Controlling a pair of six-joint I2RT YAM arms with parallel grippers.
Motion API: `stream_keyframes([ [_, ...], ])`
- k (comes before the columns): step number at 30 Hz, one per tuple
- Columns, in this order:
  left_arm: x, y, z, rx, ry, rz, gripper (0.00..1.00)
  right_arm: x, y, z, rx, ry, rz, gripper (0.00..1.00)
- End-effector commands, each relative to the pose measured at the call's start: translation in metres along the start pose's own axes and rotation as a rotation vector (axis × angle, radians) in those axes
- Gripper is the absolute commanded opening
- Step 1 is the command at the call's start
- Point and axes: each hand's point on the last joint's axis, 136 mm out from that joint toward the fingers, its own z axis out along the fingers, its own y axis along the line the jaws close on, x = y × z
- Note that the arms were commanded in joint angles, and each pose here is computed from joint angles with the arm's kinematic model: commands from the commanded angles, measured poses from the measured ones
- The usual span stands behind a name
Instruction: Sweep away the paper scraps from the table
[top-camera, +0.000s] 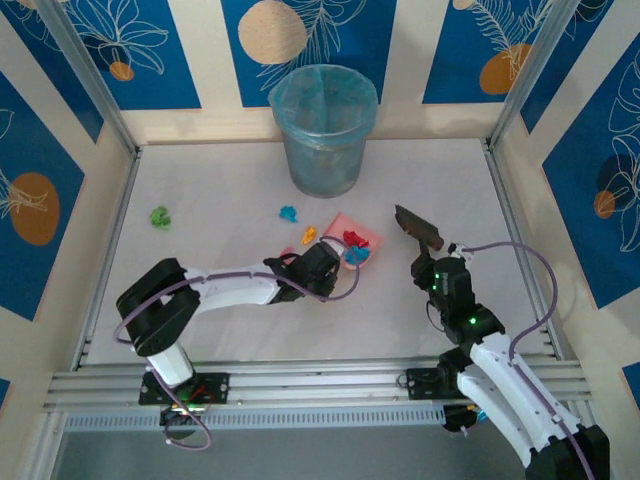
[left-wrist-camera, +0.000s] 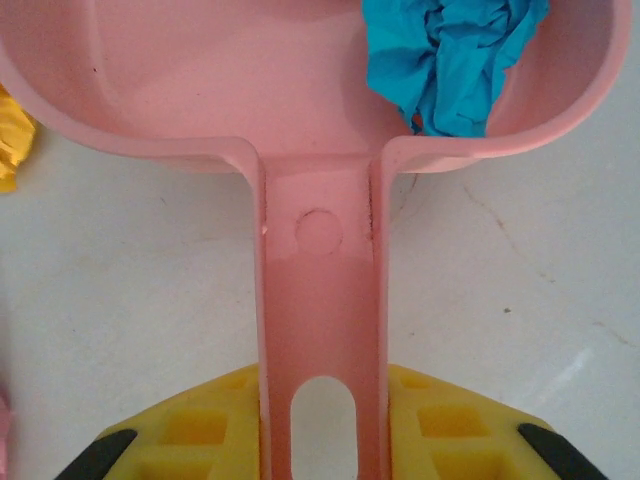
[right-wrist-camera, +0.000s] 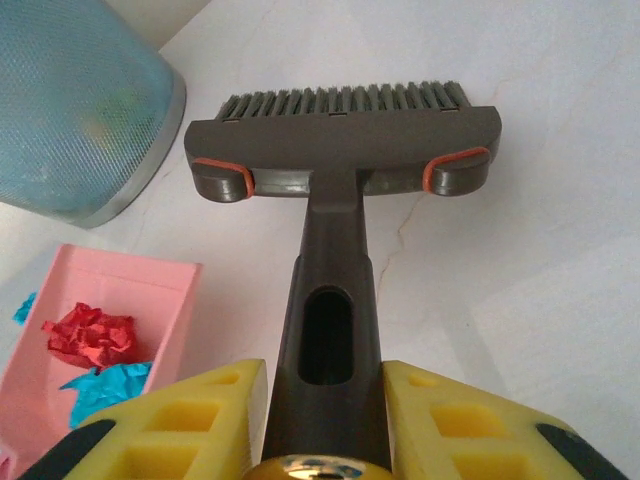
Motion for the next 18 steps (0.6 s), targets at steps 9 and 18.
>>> stream_keyframes([
  [9,-0.052,0.007,-0.065,-0.017,-0.063,-0.051,0.00,-0.027,0.009,-0.002,-0.015,-0.123,0.066,0.00],
  [18,-0.095,0.028,-0.149,-0.097,-0.114,-0.128,0.00,-0.019,0.014,0.003,-0.036,-0.088,0.039,0.00],
])
